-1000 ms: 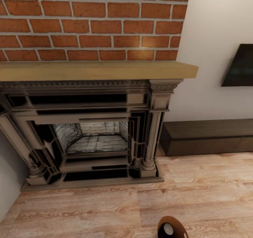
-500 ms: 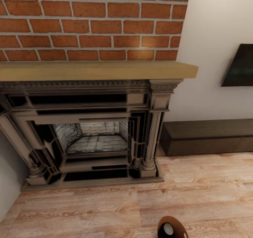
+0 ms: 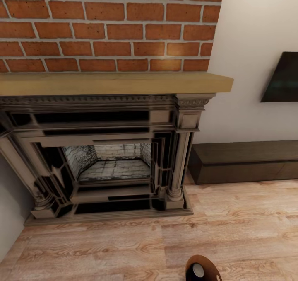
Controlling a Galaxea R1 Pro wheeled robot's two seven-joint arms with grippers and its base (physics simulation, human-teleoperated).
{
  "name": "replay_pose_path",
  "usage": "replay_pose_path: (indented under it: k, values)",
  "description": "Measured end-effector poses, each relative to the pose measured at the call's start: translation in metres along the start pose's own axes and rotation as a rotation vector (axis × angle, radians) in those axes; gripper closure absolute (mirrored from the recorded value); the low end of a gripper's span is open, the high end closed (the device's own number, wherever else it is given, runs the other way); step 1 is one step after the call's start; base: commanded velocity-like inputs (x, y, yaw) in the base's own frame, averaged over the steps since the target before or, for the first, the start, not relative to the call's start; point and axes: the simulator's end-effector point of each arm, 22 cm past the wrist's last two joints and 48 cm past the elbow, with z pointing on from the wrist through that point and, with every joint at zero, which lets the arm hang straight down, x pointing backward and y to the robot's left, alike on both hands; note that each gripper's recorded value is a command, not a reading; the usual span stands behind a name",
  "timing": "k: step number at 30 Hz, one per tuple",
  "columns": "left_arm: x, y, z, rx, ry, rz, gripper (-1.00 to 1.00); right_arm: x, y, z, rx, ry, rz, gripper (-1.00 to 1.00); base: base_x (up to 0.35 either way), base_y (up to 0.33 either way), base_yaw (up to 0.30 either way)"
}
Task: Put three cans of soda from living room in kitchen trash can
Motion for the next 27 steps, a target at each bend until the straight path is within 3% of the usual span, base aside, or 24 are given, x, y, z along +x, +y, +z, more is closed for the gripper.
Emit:
replay_pose_path:
  k: [27]
  values:
    - [0.0001,0.0,0.0,0.0,0.0,0.0,-1.0,0.0,0.0,0.0,0.0,0.0,0.0,-1.0,0.0,0.0,0.0]
